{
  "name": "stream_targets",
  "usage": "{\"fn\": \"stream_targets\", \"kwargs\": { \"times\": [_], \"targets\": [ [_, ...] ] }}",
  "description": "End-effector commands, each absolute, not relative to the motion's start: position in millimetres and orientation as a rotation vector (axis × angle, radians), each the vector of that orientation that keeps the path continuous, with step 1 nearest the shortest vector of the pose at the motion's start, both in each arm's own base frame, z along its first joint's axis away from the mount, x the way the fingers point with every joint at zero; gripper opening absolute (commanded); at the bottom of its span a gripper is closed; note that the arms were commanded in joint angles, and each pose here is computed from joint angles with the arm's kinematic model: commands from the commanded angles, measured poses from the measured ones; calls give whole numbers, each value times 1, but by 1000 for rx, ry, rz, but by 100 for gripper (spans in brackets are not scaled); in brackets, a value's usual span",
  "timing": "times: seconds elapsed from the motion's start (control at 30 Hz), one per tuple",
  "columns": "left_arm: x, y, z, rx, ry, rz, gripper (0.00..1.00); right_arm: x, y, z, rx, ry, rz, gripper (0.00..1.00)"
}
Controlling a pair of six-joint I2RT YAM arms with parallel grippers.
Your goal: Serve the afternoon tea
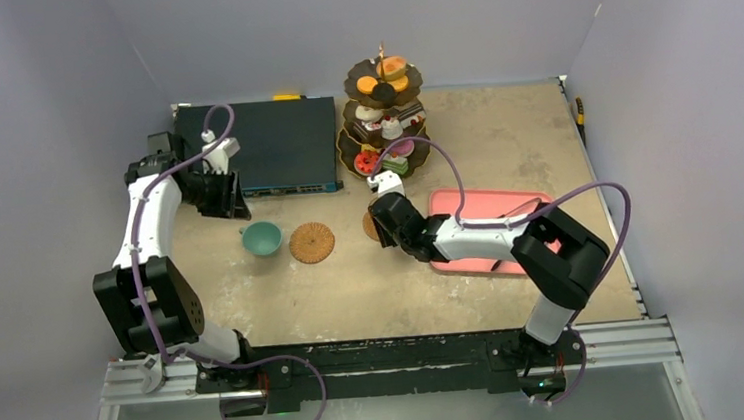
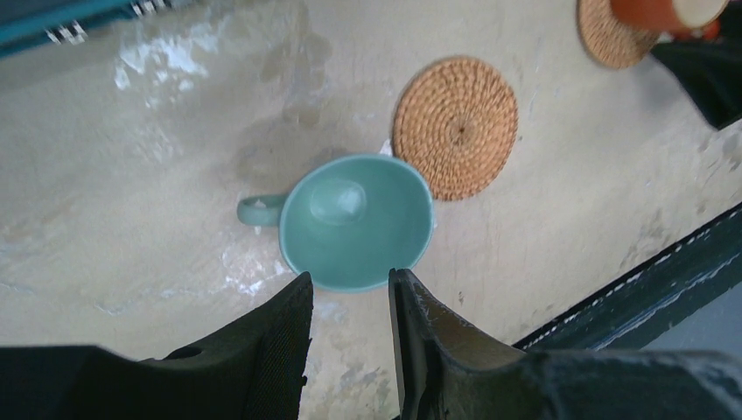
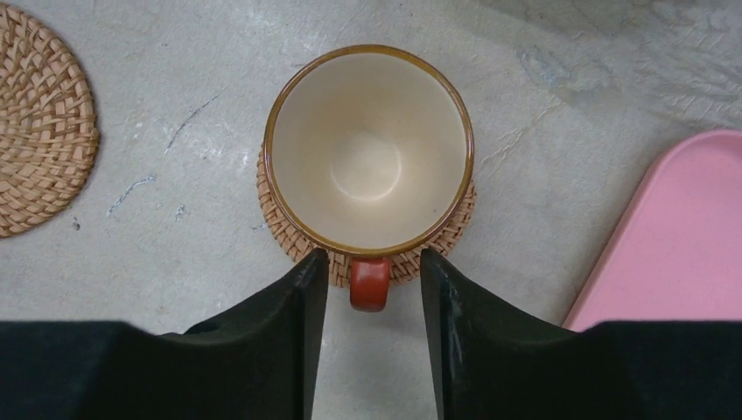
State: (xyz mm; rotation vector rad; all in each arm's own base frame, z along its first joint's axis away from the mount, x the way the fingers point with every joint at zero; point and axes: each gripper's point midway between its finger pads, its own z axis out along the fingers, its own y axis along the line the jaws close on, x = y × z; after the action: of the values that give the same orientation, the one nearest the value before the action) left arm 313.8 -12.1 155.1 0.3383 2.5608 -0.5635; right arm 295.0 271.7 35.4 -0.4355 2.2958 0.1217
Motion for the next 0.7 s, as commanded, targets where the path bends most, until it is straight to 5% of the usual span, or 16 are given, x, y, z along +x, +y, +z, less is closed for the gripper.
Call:
{"fn": "stream_targets", "kwargs": {
  "times": [0.0,0.2,0.67],
  "targets": [
    [286,-2,131,424,2662,-520,37,306,282,77,-373,2215,195,52],
    [269,1,105,448,2742,-521,37,309,278,120,-318,2141,221,62],
    [272,5,66,433,2810,-536,32,300,273,164,-283,2080,301,59]
  ]
}}
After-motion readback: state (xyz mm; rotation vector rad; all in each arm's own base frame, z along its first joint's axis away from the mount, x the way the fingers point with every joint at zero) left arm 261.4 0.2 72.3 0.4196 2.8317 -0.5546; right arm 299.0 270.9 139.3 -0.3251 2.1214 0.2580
